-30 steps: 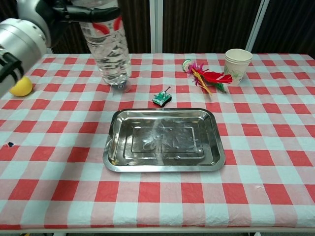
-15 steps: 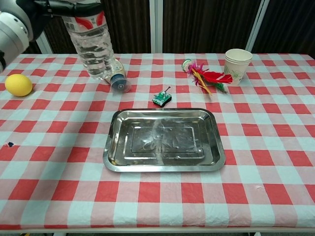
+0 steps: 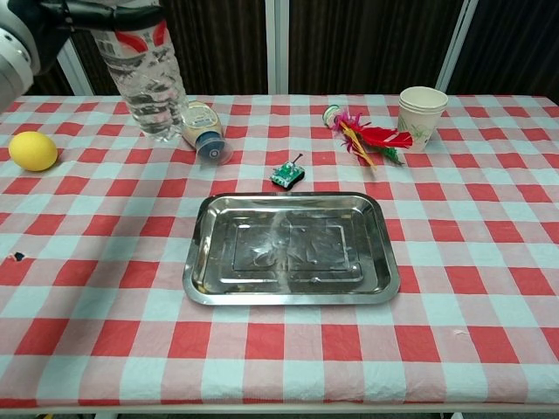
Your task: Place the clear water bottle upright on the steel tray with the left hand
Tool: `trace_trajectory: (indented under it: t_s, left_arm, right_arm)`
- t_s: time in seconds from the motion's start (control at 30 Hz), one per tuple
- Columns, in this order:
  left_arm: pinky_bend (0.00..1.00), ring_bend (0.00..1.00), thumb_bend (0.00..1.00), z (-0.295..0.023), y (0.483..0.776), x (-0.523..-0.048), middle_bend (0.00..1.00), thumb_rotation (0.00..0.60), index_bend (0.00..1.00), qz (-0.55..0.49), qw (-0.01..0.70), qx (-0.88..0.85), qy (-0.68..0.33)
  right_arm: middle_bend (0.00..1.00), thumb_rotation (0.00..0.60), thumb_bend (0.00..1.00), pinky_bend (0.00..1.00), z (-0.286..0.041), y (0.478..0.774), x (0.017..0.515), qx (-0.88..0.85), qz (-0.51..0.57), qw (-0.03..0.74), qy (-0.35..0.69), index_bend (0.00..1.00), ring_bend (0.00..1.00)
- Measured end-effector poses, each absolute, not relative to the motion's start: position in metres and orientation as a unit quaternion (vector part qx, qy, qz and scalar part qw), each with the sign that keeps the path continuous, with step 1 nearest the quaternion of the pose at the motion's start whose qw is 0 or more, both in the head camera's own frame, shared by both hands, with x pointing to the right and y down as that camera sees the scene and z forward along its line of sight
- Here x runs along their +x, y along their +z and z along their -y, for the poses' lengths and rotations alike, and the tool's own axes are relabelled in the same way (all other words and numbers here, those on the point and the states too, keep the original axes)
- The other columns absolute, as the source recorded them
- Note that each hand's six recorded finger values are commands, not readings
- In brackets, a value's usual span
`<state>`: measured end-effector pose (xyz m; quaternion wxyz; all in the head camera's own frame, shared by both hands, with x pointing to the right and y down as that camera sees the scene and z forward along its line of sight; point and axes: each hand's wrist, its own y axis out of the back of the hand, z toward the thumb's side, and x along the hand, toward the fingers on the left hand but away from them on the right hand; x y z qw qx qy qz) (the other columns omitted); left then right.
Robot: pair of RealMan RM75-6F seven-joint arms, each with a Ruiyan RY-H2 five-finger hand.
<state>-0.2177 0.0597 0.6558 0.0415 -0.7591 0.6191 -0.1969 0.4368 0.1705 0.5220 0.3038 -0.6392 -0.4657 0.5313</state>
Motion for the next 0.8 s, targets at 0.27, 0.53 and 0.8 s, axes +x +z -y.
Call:
trace_trajectory:
  t_s: [0.27, 0.53, 0.8]
  left_arm:
    - [0.58, 0.53, 0.23, -0.084, 0.655, -0.206, 0.65, 0.600, 0.63, -0.606, 0.022, -0.772, -0.192]
    - [0.58, 0.53, 0.22, -0.122, 0.668, -0.171, 0.65, 0.600, 0.62, -0.607, -0.012, -0.776, -0.171]
    - [0.58, 0.53, 0.22, -0.149, 0.702, -0.165, 0.65, 0.600, 0.62, -0.625, -0.020, -0.758, -0.183]
  right_arm:
    - [0.16, 0.600, 0.05, 0.04, -0.171, 0.523, 0.435, -0.643, 0.461, 0.303, 0.531, 0.16, 0.00]
    - [0.16, 0.600, 0.04, 0.04, -0.171, 0.518, 0.435, -0.641, 0.469, 0.307, 0.525, 0.16, 0.00]
    - [0.16, 0.600, 0.04, 0.04, -0.169, 0.517, 0.438, -0.639, 0.472, 0.305, 0.525, 0.16, 0.00]
